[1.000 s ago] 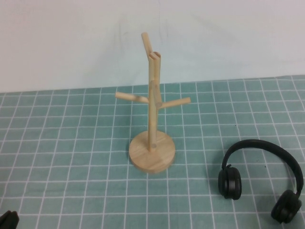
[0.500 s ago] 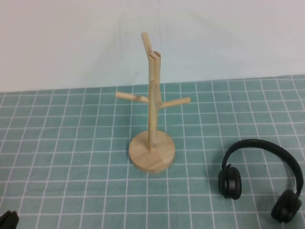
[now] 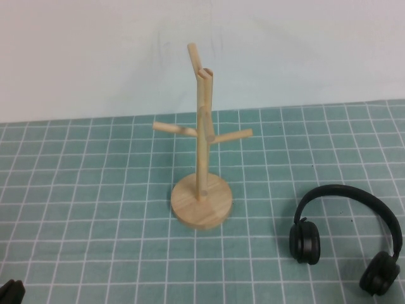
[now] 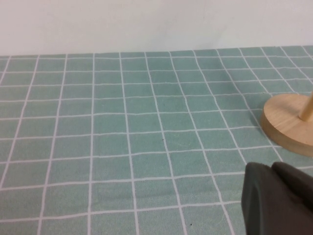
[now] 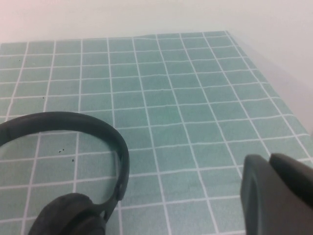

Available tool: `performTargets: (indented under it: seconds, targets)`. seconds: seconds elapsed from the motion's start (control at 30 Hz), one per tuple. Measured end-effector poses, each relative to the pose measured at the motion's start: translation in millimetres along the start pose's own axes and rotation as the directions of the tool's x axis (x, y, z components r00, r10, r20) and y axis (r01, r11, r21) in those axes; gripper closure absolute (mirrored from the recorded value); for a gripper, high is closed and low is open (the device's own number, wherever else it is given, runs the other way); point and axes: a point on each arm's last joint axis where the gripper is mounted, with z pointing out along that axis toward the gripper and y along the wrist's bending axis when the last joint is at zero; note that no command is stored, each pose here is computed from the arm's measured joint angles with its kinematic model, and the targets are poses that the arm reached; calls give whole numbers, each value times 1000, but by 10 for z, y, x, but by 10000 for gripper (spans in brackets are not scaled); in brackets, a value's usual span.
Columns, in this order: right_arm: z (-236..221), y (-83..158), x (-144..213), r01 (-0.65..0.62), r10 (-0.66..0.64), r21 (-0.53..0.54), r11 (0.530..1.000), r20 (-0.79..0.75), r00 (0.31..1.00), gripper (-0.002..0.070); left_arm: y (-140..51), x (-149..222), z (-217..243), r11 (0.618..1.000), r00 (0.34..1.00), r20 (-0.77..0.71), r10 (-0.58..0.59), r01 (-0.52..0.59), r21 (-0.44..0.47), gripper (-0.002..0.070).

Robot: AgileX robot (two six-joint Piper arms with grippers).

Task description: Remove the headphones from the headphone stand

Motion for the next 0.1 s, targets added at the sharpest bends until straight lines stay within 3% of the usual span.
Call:
performTargets:
  seconds: [0.1]
  targets:
    - [0, 0, 0, 0, 0, 0, 1000, 0, 1000, 682, 0, 0, 0, 1000, 1000, 0, 0, 0, 0, 680]
